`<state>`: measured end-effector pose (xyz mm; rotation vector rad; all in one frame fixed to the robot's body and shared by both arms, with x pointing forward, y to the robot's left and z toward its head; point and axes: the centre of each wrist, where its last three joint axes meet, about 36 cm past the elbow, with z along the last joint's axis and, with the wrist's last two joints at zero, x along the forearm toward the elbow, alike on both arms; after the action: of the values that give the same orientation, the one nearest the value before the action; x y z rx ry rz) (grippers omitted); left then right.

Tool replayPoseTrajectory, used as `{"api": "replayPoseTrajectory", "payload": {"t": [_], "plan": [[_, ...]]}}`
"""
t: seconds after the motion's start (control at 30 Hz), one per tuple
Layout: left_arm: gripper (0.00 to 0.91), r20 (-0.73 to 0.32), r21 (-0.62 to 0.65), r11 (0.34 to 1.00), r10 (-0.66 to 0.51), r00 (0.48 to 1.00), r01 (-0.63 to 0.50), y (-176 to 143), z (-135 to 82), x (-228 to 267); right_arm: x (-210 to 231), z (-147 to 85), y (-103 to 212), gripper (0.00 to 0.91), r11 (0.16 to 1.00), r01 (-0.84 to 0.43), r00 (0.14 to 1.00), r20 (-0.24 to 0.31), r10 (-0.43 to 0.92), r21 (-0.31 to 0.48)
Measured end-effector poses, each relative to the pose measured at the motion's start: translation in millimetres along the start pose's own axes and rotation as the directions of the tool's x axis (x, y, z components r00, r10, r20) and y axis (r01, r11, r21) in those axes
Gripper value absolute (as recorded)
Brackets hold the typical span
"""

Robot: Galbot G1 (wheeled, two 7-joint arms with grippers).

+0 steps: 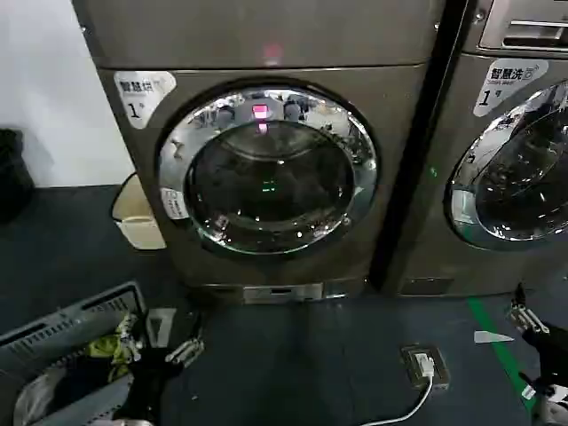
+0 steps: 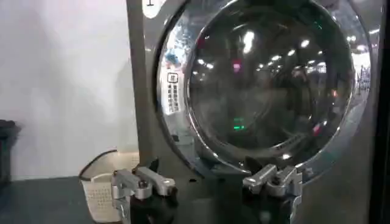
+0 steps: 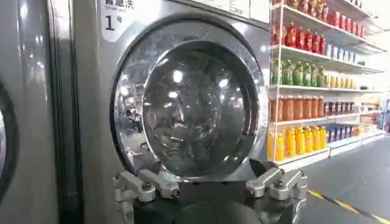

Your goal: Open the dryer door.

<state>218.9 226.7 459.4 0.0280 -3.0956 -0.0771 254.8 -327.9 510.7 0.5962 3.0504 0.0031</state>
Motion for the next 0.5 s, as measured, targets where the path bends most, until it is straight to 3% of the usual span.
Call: {"api": "replayPoseTrajectory", "payload": {"t": [0.4, 0.5], "plan": [[0.907, 0.004, -0.007, 1.000, 0.008, 1.000, -0.008, 8, -1, 0, -21, 1, 4, 0.907, 0.946, 0.324, 0.946, -0.010, -0.324, 0.018], [0.907, 0.007, -0.007, 1.000, 0.012, 1.000, -0.012, 9, -2, 0, -31, 0, 8, 0.907, 0.910, 0.414, 0.910, -0.035, -0.414, 0.009]]}}
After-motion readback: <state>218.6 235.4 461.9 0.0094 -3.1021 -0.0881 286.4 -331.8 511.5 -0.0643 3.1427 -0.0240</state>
